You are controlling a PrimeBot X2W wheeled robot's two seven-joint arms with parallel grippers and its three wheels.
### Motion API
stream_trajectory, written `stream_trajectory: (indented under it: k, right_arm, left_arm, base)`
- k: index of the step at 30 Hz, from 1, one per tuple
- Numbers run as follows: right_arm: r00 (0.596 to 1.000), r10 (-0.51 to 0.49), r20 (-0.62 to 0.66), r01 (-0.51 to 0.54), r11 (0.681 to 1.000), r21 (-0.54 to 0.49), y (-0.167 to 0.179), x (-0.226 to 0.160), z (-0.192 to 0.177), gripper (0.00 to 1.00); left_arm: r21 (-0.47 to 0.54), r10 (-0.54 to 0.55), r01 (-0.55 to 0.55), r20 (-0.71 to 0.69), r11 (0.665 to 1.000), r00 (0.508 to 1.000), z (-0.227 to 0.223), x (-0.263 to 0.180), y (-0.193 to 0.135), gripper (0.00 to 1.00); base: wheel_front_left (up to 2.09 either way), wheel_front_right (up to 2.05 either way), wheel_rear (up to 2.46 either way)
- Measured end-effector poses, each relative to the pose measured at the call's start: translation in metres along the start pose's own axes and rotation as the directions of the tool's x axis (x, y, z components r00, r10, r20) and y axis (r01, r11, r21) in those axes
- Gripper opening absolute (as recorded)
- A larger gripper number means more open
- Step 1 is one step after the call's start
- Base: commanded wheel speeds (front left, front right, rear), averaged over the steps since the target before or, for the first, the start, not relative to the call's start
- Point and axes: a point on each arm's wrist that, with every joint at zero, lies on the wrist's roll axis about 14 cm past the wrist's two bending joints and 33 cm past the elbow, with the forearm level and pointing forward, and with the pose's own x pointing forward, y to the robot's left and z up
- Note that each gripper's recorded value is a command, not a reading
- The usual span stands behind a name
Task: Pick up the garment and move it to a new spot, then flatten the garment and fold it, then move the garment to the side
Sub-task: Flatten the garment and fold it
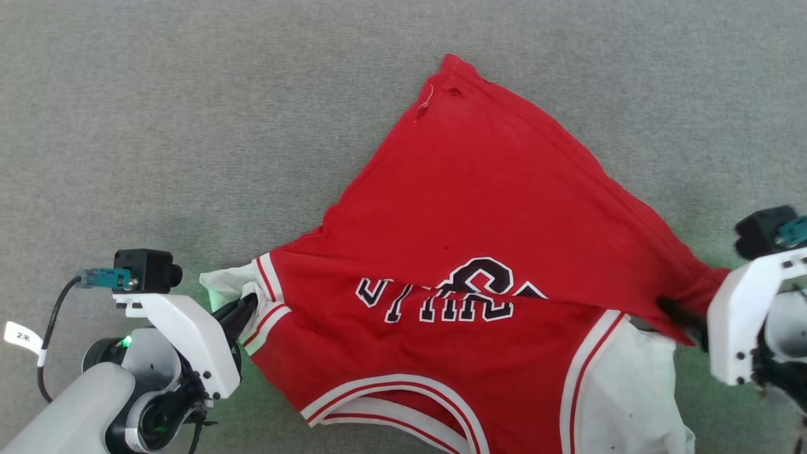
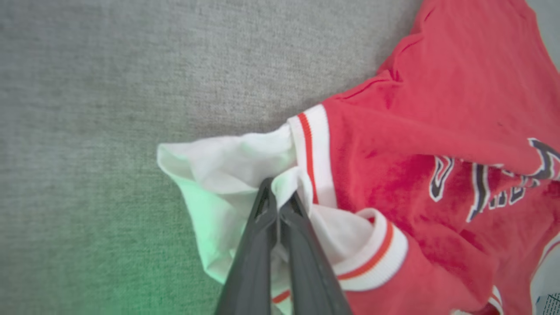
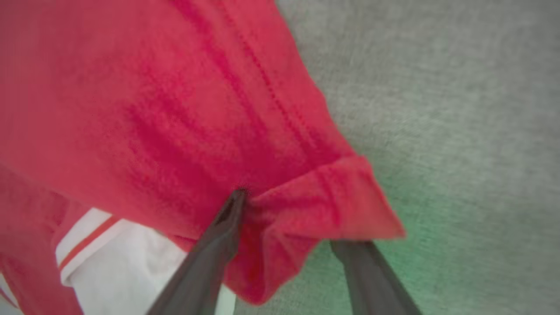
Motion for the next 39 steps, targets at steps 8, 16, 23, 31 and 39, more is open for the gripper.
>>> stream_trajectory:
  k: [8, 16, 23, 31, 39]
  right_arm:
    - [0.965, 0.004, 0.261, 0.025, 0.994, -0.106, 0.019, -0.056, 0.067, 1.00]
    - [0.847, 0.170, 0.504, -0.049, 0.969, -0.244, 0.074, -0.064, 0.148, 1.00]
    - [0.847, 0.275, 0.454, -0.109, 0.927, -0.358, 0.118, -0.016, 0.186, 1.00]
    - [0.901, 0.308, 0.306, -0.167, 0.897, -0.409, 0.147, 0.055, 0.208, 1.00]
    - [0.966, 0.259, 0.028, -0.218, 0.865, -0.452, 0.163, 0.119, 0.182, 1.00]
  left_arm:
    - [0.000, 0.001, -0.001, 0.010, 1.000, 1.000, -0.004, -0.012, 0.001, 0.00]
    - [0.002, -0.007, 0.007, 0.008, 1.000, 1.000, -0.010, -0.021, -0.002, 0.00]
    - [0.022, -0.020, 0.020, 0.003, 1.000, 1.000, -0.013, -0.026, -0.006, 0.00]
    - [0.004, -0.006, 0.006, 0.010, 1.000, 1.000, -0.016, -0.031, 0.000, 0.00]
    - [-0.039, 0.049, -0.049, 0.001, 0.998, 0.999, -0.025, -0.034, 0.020, 0.00]
  base:
    - [0.00, 0.00, 0.00]
    - [0.00, 0.00, 0.00]
    - [0.00, 0.00, 0.00]
    - [0.00, 0.00, 0.00]
    - [0.00, 0.00, 0.00]
